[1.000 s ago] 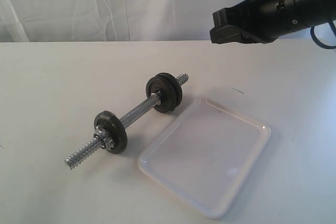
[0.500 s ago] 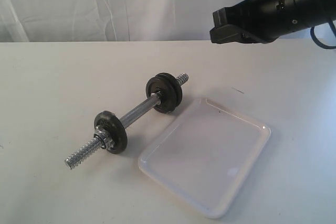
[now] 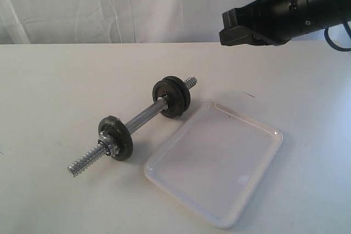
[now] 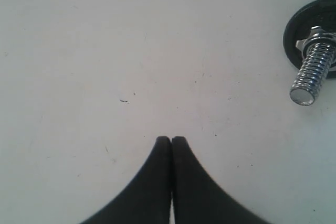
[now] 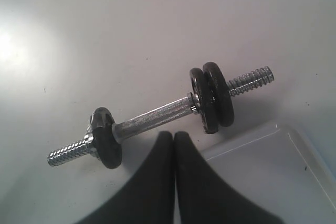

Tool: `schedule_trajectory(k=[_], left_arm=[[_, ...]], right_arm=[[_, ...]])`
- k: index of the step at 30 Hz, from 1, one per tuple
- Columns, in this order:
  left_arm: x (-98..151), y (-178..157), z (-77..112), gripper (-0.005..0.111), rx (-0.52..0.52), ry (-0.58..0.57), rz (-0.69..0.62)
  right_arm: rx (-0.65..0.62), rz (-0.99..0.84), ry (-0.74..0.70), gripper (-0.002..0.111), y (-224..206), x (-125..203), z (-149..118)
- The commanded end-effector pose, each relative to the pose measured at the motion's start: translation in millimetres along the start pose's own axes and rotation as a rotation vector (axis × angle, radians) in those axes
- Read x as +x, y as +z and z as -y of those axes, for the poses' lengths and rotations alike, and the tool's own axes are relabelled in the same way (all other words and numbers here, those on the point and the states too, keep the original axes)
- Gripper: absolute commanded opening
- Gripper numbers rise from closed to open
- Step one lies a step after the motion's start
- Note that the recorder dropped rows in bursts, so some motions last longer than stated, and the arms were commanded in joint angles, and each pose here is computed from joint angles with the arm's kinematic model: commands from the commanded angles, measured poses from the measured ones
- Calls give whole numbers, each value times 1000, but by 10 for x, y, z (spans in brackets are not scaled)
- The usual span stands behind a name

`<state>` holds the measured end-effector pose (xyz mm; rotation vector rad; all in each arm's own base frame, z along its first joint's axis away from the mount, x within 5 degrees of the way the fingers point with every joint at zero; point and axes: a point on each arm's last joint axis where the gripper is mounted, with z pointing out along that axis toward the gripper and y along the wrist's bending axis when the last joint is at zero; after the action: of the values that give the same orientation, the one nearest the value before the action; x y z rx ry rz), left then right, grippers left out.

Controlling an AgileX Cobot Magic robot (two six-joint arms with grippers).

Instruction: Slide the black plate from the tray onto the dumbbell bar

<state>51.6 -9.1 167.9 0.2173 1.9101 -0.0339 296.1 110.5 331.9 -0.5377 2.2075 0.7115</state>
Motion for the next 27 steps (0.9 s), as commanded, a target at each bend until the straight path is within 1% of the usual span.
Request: schedule_trajectory(k=[1, 8, 17, 27], left_arm=[[6, -1, 8, 0, 7, -57, 2], [3, -1, 6, 0, 6, -100, 5], [-2, -1, -18, 0, -21, -37, 11], [-2, -1, -19, 0, -22, -35, 11]], right_arm=[[1, 9, -4, 0, -17, -4, -24], [1, 9, -4, 0, -17, -4, -24], [0, 10, -2, 0, -17, -5, -25], [0, 10, -2, 0, -17, -5, -25]])
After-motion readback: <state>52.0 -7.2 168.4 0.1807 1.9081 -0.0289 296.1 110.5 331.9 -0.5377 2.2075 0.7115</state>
